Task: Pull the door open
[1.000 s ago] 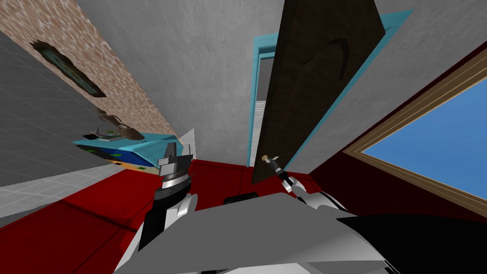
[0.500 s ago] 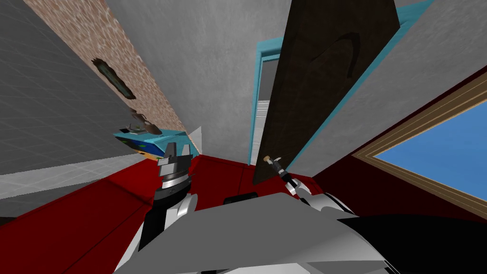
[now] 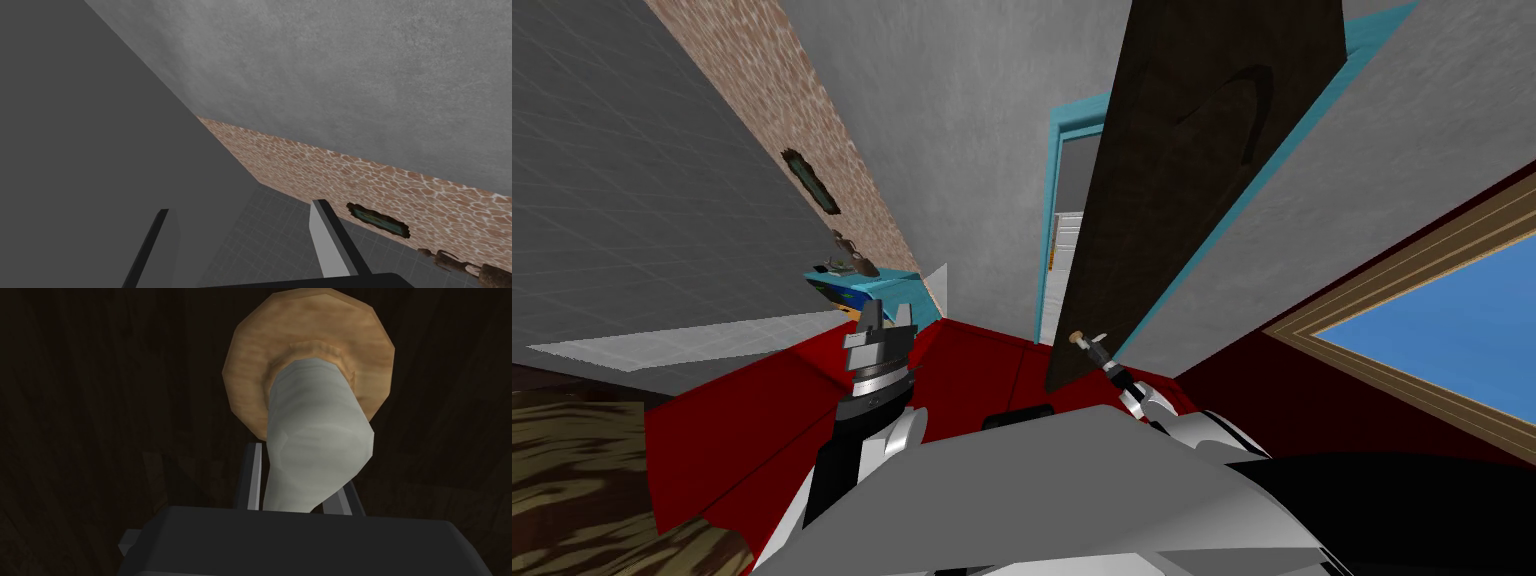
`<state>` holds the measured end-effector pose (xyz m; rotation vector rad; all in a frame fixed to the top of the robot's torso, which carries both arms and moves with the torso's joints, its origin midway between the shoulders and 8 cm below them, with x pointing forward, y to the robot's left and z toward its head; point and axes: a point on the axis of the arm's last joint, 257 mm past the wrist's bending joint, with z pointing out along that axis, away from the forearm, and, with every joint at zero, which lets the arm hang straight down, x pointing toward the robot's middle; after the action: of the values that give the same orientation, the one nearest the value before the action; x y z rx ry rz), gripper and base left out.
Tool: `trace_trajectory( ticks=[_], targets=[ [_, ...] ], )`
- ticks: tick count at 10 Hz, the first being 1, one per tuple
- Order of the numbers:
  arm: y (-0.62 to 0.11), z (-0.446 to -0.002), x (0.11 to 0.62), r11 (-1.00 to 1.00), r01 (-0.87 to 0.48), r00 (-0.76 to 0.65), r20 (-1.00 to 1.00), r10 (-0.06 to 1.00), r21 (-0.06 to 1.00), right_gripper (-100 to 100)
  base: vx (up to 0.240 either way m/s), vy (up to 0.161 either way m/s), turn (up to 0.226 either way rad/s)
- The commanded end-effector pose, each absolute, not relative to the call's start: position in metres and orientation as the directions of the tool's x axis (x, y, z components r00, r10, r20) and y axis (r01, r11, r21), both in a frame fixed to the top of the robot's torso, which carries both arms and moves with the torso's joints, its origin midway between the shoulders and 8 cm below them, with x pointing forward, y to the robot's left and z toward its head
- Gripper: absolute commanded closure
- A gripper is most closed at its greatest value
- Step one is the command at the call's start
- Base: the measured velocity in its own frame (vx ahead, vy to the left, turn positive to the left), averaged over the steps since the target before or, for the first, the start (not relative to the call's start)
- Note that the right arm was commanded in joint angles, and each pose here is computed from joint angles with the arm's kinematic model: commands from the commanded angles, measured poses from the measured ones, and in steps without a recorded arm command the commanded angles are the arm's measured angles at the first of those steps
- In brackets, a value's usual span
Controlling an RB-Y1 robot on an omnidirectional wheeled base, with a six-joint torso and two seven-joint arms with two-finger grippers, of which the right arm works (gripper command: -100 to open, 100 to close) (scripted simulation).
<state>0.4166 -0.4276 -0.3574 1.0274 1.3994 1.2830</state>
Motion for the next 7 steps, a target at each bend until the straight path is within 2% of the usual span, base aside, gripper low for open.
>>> trace_trajectory(
  ticks=[1,2,3,7],
  targets=[
    [-0.4323,-0.3551,0.4066,0.099,-0.022,-0.212,-0.102,0.972,0.995,100,-0.150,-0.089,0.171],
    [-0.4345,-0.3548,0.4025,0.099,-0.022,-0.215,-0.102,0.971,0.995,100,-0.186,-0.116,0.196],
    [-0.4352,-0.3559,0.4016,0.099,-0.018,-0.213,-0.101,0.972,0.995,100,-0.120,-0.074,0.058],
    [-0.4345,-0.3548,0.4025,0.099,-0.022,-0.215,-0.102,0.971,0.995,100,-0.005,0.003,-0.018]
  ],
)
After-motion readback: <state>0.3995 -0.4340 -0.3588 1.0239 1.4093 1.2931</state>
